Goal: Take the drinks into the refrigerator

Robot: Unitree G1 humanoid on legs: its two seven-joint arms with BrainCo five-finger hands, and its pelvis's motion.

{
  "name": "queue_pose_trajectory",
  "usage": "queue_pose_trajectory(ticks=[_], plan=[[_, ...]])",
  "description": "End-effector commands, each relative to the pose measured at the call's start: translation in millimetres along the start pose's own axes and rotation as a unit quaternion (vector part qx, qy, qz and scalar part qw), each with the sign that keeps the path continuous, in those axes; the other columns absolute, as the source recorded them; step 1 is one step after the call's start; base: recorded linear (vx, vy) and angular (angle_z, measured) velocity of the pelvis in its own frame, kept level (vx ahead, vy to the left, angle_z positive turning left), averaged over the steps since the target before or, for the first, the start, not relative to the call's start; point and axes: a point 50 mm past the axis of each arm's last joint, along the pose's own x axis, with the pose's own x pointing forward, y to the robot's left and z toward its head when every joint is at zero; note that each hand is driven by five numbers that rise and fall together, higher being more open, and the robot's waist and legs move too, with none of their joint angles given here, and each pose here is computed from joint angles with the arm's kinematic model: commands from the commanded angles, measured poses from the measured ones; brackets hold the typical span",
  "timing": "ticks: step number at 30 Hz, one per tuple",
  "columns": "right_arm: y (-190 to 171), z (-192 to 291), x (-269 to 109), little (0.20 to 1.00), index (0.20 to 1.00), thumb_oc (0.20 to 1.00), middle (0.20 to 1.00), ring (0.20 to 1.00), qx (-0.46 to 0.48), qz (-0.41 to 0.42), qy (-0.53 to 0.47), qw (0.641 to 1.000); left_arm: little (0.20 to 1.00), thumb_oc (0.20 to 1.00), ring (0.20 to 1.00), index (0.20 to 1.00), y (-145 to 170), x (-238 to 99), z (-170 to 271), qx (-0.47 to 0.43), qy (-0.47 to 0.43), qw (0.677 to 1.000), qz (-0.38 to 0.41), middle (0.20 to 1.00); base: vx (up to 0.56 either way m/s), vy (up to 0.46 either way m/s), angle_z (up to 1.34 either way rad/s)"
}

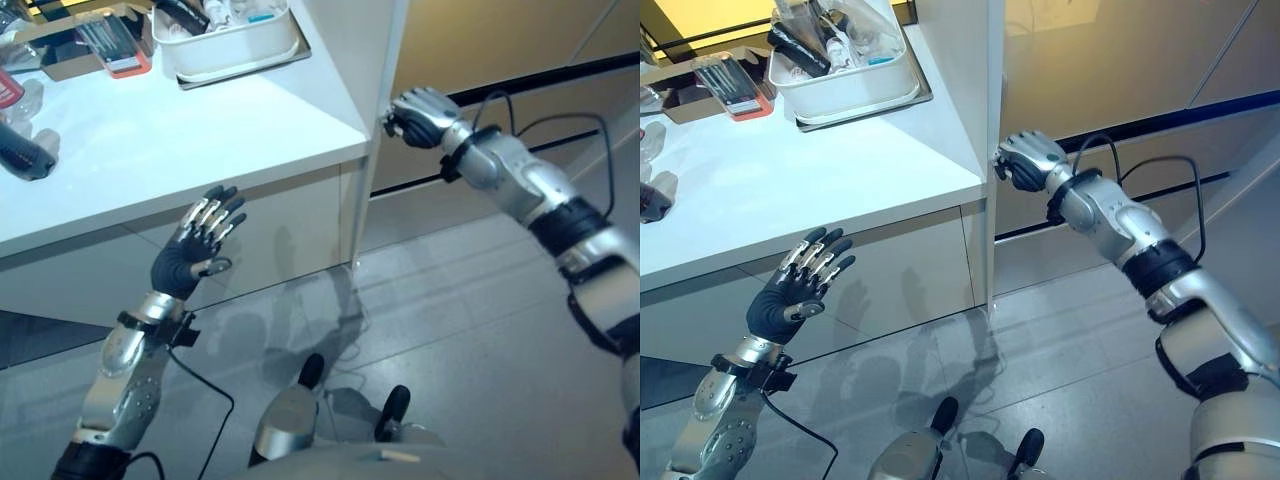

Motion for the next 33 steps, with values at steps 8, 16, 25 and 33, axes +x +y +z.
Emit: queue_pose_trajectory(ticks=[8, 16, 25, 33], plan=[[164, -15, -162, 0.354, 0.354, 0.354, 0.354, 0.354, 0.441, 0.038, 0.231, 0.866, 1.0, 1.0, 1.0, 1.0, 11, -24, -22, 0.08, 0.022, 0.994, 0.072, 1.0, 0.01, 0.007, -0.03], [228, -14, -290, 1.0, 1.0, 1.0, 1.0, 1.0, 0.508, 0.072, 0.457, 0.727, 1.0, 1.0, 1.0, 1.0, 24, -48, -70, 0.115, 0.132, 0.978, 0.11, 1.0, 0.02, -0.008, -0.16], [263, 6, -371, 1.0, 1.0, 1.0, 1.0, 1.0, 0.47, 0.146, 0.613, 0.619, 1.0, 1.0, 1.0, 1.0, 26, -122, -158, 0.116, 0.385, 0.897, 0.182, 1.0, 0.02, -0.014, -0.19], [273, 14, -368, 1.0, 1.0, 1.0, 1.0, 1.0, 0.476, 0.161, 0.623, 0.599, 1.0, 1.0, 1.0, 1.0, 11, -206, -196, 0.085, 0.586, 0.762, 0.261, 1.0, 0.01, -0.013, -0.16]])
